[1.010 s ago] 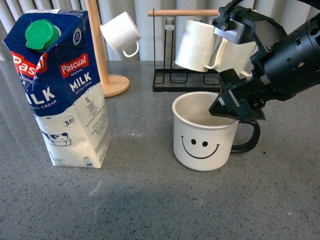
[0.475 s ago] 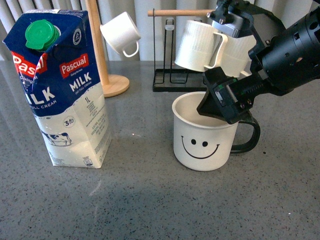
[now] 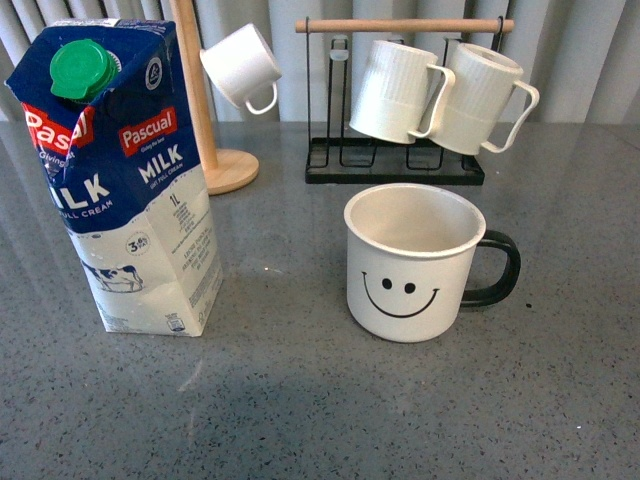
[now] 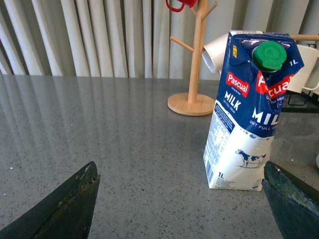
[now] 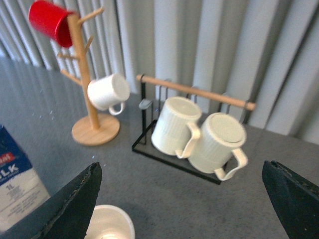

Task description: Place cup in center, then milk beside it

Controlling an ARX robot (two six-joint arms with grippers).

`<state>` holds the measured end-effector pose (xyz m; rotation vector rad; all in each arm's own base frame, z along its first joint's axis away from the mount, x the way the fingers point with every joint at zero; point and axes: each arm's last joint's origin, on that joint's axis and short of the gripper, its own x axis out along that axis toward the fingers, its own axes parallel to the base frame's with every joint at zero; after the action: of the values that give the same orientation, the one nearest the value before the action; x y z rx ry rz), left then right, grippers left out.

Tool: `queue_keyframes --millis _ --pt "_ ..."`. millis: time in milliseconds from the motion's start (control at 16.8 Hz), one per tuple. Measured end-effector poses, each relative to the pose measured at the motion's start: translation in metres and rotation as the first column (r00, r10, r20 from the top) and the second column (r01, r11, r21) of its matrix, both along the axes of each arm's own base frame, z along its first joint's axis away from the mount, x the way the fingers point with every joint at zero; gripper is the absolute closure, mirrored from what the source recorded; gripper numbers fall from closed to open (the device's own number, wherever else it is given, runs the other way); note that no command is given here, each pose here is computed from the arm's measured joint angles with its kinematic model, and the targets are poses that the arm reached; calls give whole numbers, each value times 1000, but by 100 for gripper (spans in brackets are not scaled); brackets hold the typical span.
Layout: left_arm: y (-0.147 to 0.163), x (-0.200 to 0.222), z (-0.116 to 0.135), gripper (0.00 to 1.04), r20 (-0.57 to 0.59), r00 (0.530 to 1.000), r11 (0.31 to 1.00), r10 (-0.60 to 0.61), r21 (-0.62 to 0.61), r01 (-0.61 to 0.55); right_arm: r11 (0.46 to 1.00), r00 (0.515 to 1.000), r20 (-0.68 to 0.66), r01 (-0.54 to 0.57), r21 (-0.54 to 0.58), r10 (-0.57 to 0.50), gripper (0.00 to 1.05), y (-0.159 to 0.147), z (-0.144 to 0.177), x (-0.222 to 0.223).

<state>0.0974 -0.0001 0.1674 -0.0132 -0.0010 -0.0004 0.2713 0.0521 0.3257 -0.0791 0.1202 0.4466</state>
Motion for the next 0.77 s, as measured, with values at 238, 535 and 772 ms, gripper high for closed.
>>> queue_keyframes --millis 238,535,772 --pt "0 0 0 7 0 1000 1000 0 0 0 986 966 208 131 103 -150 7 -21 -18 -103" --pt "0 0 0 7 0 1000 1000 0 0 0 897 894 84 435 76 -440 62 -40 -106 -164" --pt "0 0 0 7 0 1000 1000 0 0 0 897 892 108 430 98 -440 103 -53 -128 -174"
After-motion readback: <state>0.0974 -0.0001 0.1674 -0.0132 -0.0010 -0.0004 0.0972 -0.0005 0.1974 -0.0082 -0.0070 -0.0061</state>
